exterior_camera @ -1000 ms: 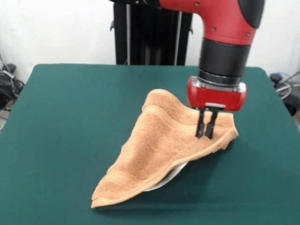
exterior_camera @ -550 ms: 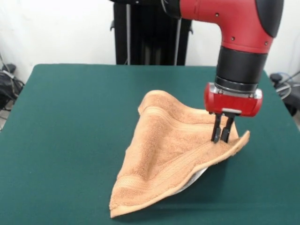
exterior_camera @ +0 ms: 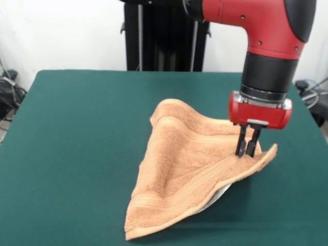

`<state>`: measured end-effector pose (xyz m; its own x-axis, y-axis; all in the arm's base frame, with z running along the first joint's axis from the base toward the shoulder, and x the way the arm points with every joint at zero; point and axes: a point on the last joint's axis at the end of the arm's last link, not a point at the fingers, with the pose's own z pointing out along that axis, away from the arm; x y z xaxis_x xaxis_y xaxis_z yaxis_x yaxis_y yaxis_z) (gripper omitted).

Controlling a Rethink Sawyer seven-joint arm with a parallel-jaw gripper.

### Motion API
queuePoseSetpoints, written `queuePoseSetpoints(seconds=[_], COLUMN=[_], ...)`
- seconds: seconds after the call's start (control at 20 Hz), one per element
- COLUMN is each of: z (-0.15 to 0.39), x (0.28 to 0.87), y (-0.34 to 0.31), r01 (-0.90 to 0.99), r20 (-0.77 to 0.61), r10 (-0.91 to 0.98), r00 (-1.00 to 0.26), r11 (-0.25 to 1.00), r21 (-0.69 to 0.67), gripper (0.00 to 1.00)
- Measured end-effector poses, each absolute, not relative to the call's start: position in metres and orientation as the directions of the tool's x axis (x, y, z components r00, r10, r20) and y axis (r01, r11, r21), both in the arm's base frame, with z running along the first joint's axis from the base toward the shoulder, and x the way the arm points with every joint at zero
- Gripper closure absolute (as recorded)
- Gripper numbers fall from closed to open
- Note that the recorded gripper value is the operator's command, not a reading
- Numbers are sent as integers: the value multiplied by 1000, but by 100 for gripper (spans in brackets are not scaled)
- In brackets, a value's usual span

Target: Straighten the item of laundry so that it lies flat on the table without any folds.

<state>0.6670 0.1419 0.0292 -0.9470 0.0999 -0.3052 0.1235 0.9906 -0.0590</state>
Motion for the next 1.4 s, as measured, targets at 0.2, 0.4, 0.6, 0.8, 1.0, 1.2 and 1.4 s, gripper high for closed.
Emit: queuePoseSetpoints(seconds=[0.2, 0.4, 0.6, 0.8, 1.0, 1.2, 1.4], z=[40, 43, 46, 48, 48, 48, 49], x=[663, 662, 660, 659, 659, 659, 661], y=[159, 166, 176, 182, 185, 184, 173], r01=[146, 144, 152, 166, 169, 171, 189], r20=[-323, -327, -333, -336, -337, -336, -333], r10=[115, 113, 120, 134, 138, 140, 158], r00=[-939, -938, -935, -932, -932, -931, -929], r11=[987, 987, 986, 984, 984, 983, 980], r21=[-73, -73, -74, -67, -64, -64, -61], gripper=[0, 0, 0, 0, 0, 0, 0])
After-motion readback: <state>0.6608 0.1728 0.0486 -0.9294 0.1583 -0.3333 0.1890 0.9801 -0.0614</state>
